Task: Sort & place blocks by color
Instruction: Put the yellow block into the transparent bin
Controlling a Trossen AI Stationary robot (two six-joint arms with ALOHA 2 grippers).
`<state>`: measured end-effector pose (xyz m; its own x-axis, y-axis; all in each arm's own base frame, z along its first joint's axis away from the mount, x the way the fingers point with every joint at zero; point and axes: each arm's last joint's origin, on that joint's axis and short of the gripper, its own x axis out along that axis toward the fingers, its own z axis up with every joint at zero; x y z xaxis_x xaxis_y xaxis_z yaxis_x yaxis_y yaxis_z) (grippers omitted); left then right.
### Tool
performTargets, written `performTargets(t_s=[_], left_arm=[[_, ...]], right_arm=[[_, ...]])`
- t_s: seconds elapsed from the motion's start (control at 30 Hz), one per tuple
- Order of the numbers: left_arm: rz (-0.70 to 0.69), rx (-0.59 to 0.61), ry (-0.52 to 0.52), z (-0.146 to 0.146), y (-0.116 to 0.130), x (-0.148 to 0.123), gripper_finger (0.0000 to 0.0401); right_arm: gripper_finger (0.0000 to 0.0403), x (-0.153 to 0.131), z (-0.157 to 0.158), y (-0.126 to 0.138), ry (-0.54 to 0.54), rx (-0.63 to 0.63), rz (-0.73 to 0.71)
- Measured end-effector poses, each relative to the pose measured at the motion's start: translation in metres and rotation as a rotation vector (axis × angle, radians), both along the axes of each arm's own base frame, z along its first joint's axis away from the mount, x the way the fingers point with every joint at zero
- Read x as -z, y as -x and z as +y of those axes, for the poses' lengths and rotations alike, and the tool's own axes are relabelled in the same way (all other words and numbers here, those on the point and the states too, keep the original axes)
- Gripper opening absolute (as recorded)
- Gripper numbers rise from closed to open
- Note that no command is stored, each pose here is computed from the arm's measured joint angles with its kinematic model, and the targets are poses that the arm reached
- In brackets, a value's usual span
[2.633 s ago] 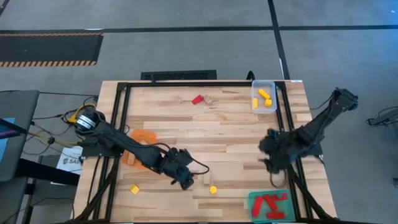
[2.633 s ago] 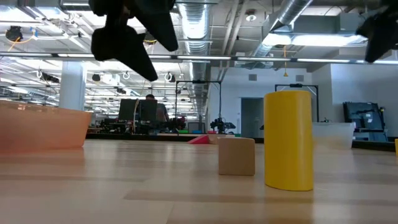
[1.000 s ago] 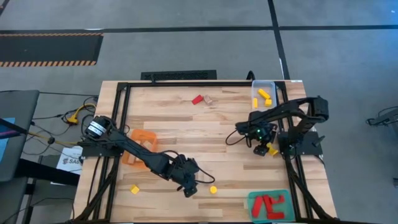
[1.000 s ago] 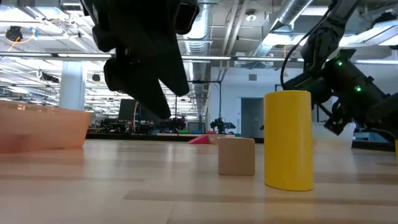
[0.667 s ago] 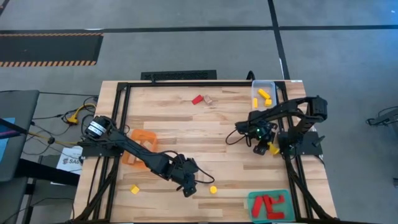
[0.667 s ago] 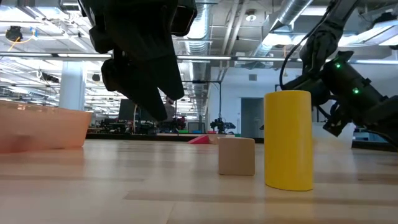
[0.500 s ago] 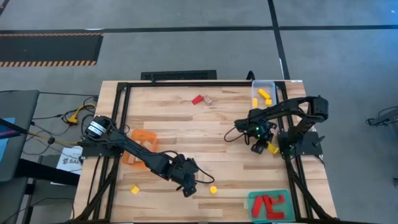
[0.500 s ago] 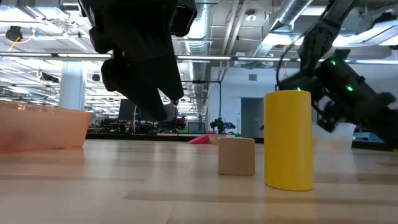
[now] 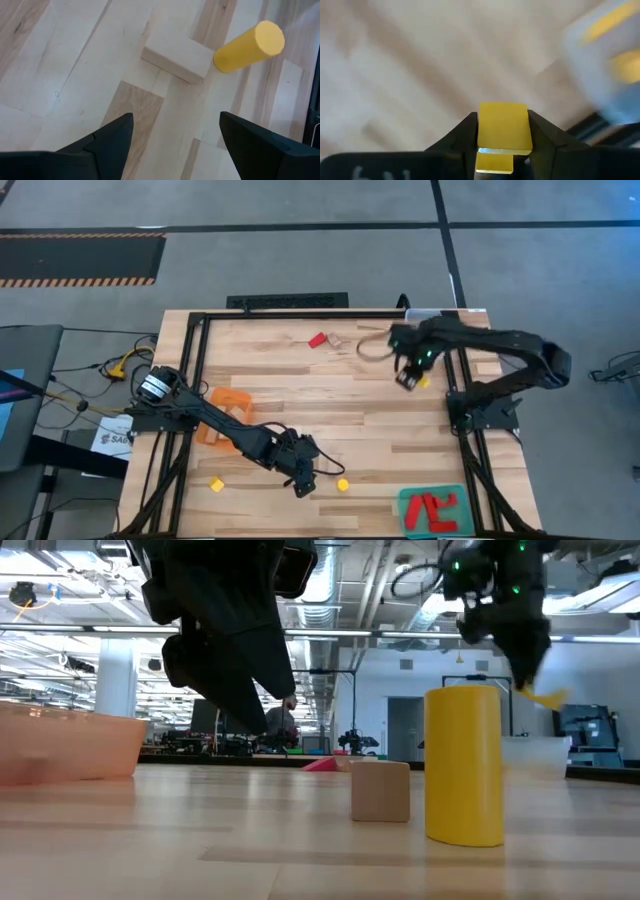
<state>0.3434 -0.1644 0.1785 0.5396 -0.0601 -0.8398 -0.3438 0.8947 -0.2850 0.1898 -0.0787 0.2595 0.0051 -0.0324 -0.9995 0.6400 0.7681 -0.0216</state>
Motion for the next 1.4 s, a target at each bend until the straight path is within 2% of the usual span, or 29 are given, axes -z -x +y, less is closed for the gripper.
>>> performTargets(t_s=[0.13,0.27,0.4,0.5,0.73,1.1,1.2,1.4], left_arm=[[-0.001,-0.001,-0.001,0.000,0.000,0.000,0.0283],[-0.019,-0.024,0.003,0.000,-0.001,-0.001,0.0283],[-0.050,-0.043,-0.007,-0.002,-0.002,-0.002,0.0283],[-0.059,-0.060,-0.009,-0.004,-0.001,-0.003,0.0283],[-0.065,-0.093,0.004,-0.009,0.001,-0.003,0.0283],[-0.037,-0.115,0.010,-0.012,0.006,-0.001,0.0283],[-0.019,-0.115,0.002,-0.012,0.008,0.000,0.0283],[0.021,-0.069,-0.066,-0.004,0.012,-0.005,0.0283]], right_arm=[[0.0126,-0.031,-0.027,0.011,0.221,0.129,-0.066],[0.0140,-0.047,-0.051,0.023,0.450,0.249,-0.071],[0.0159,-0.051,-0.076,0.031,0.546,0.344,-0.099],[0.0163,-0.047,-0.091,0.032,0.555,0.361,-0.107],[0.0172,-0.027,-0.112,0.028,0.507,0.352,-0.018],[0.0258,-0.003,-0.130,0.025,0.436,0.358,0.084],[0.0269,-0.005,-0.128,0.025,0.429,0.352,0.064],[0.0271,-0.026,-0.103,0.021,0.386,0.331,-0.112]])
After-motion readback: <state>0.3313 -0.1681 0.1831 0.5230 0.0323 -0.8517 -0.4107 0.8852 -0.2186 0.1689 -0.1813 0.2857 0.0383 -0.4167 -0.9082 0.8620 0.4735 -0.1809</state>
